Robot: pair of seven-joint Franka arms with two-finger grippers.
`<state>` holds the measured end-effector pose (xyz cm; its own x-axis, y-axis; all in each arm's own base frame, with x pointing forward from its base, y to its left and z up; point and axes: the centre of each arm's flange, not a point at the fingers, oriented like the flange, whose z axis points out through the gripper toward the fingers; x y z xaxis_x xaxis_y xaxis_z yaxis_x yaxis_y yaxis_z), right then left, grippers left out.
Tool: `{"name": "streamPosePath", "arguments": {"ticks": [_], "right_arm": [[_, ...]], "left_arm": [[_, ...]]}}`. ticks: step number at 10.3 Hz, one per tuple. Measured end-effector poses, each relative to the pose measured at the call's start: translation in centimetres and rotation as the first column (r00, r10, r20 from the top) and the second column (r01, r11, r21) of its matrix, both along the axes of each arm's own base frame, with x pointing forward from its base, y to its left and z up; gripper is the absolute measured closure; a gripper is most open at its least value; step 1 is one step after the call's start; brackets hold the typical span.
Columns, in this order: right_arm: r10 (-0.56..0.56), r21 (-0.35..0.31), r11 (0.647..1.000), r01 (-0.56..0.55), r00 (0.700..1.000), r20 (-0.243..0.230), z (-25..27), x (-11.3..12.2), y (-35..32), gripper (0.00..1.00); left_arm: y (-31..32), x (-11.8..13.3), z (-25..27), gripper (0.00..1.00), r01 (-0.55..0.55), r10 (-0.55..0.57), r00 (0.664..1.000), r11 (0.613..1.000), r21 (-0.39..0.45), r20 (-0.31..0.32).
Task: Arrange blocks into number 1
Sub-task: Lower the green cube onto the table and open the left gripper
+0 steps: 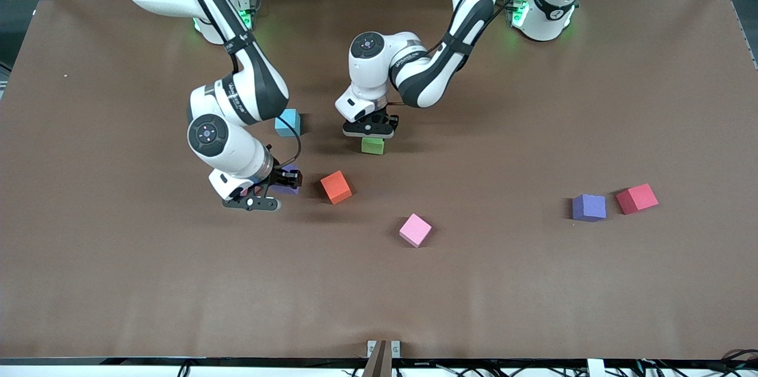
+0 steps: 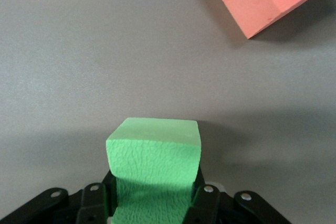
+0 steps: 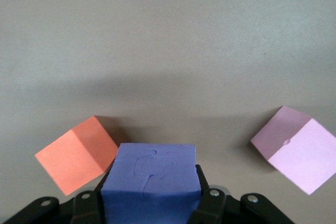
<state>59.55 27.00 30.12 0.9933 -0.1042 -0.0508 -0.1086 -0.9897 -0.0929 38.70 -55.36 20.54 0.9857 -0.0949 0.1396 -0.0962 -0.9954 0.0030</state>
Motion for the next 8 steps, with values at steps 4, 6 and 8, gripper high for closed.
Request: {"name": "streamPosePath", "arguments": {"ticks": [4,6,8], "right_arm": [[0.001,0.0,1.0,-0.001,1.0,-0.008,0.0,-0.8,0.4,0.41],[0.001,0.001,1.0,-0.001,1.0,-0.006,0.1,-0.8,0.5,0.41],[0.007,0.002,1.0,-0.007,1.0,-0.004,0.3,-1.0,0.8,0.41]], "left_arm": [[0.8,0.8,-0.2,0.46,-0.076,0.075,0.995,0.997,-0.018,-0.059],[1.2,0.8,-0.2,0.46,-0.116,0.116,0.987,0.993,0.006,-0.116],[1.2,0.3,-0.1,0.46,-0.111,0.115,0.985,0.993,0.037,-0.131]]}}
